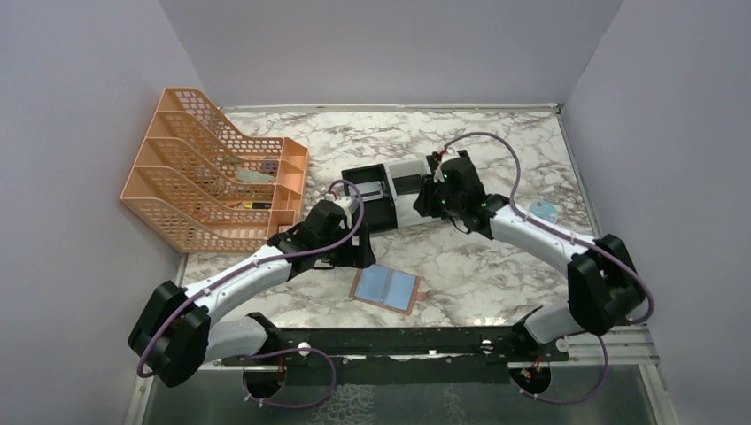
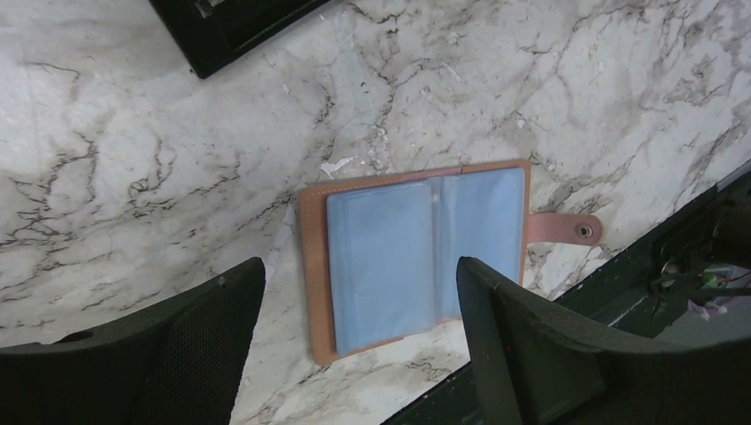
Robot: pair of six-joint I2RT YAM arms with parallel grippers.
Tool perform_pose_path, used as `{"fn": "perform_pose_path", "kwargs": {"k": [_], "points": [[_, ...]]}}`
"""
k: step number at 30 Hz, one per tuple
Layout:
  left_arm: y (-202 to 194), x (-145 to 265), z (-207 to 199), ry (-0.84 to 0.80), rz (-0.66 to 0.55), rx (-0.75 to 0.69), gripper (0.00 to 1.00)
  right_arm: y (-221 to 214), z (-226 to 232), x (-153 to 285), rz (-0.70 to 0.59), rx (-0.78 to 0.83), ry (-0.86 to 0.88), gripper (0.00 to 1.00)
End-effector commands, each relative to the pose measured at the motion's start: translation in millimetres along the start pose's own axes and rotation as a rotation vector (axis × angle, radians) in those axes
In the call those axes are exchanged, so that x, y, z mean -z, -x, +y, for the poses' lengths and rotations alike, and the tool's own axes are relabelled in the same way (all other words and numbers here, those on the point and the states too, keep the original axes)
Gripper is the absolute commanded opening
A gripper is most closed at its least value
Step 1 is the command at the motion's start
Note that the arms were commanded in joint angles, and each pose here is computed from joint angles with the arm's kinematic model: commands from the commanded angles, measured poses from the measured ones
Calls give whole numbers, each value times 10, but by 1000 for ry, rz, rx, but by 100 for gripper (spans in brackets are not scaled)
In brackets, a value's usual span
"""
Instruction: Take the credit cards out of the card holder
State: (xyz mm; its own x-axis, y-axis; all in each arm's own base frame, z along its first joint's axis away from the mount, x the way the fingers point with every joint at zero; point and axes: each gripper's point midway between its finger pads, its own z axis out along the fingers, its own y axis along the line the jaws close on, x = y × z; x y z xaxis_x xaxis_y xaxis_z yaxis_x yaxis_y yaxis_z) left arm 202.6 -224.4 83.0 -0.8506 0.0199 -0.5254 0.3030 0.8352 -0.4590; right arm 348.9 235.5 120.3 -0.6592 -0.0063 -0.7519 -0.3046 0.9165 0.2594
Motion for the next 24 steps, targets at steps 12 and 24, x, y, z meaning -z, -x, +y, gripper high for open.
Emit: {"fn": "perform_pose_path", "kwargs": {"k": [12,24], "points": [[-321,-186,-68,-80,97,0,76,-1425,765,746,297,-230,374,39],[-473,-253,-61,-73,131,-2,73,-1892,742,896,393,-299,351,34]]}}
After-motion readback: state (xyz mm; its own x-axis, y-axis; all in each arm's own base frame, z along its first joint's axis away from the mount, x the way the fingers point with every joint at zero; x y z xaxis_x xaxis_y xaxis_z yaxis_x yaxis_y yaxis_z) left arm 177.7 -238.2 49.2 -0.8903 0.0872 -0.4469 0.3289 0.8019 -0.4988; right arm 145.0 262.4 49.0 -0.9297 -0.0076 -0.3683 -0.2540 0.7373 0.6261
